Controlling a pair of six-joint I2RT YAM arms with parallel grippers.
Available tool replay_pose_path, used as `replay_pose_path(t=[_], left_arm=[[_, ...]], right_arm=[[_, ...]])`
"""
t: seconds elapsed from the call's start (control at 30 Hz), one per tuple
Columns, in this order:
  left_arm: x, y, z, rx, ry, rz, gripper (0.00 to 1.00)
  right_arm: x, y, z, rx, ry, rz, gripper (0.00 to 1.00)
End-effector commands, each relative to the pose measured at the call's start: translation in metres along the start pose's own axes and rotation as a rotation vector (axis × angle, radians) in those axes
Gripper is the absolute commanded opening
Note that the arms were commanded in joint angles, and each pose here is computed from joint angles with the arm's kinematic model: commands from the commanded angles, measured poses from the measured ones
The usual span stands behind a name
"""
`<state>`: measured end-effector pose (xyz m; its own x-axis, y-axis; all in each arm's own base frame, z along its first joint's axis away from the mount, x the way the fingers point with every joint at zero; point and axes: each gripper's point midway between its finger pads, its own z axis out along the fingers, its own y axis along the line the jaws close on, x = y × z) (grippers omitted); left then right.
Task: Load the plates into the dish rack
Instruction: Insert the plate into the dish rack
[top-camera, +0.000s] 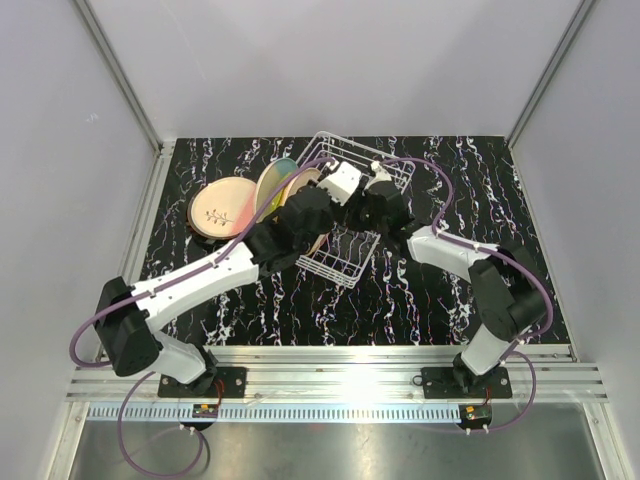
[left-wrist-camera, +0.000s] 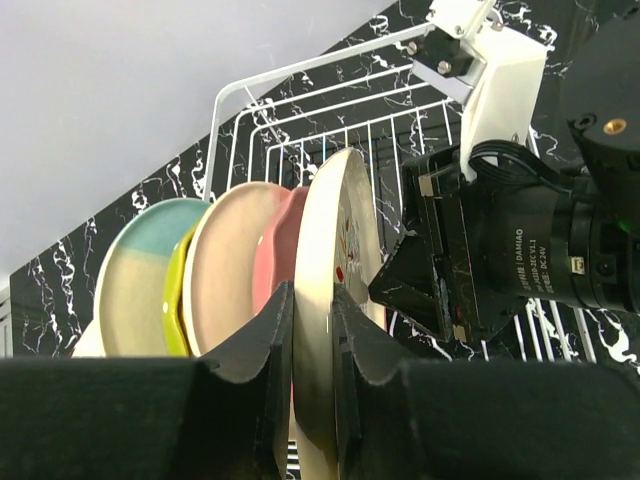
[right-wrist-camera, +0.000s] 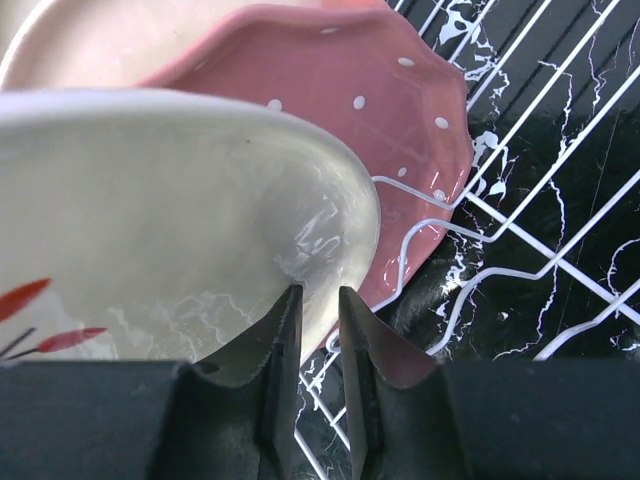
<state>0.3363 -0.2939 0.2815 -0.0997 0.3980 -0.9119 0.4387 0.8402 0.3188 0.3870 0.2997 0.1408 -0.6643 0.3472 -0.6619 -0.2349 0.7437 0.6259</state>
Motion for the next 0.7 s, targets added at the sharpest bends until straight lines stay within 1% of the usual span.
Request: replay_pose_path(t=[0.0, 0.37, 0.5, 0.57, 0.6, 0.67], left_arm=[[-0.053, 0.017, -0.004, -0.062, -0.193, -0.134, 0.0], [-0.029, 0.015, 0.012, -0.104, -0.128, -0.113, 0.0], [-0.022, 0.013, 0.017, -0.108, -0.109, -0.112, 0.06], [-0.02, 0.015, 0.018, -0.118, -0.103, -0.113, 0.07], [-0.019, 0.014, 0.018, -0.118, -0.102, -0.116, 0.11], [-0.017, 0.016, 0.02, -0.117, -0.092, -0.124, 0.12]], right_arm=[[-0.019, 0.018, 0.003, -0.067, -0.045, -0.004, 0.29], [-0.015, 0.005, 0.009, -0.054, -0.025, 0.019, 0.29], [-0.018, 0.003, 0.009, -0.054, -0.023, 0.023, 0.31], [-0.017, 0.004, 0.008, -0.053, -0.02, 0.022, 0.32], [-0.017, 0.004, 0.007, -0.05, -0.019, 0.019, 0.33], [-0.019, 0.004, 0.003, -0.049, -0.022, 0.019, 0.34]])
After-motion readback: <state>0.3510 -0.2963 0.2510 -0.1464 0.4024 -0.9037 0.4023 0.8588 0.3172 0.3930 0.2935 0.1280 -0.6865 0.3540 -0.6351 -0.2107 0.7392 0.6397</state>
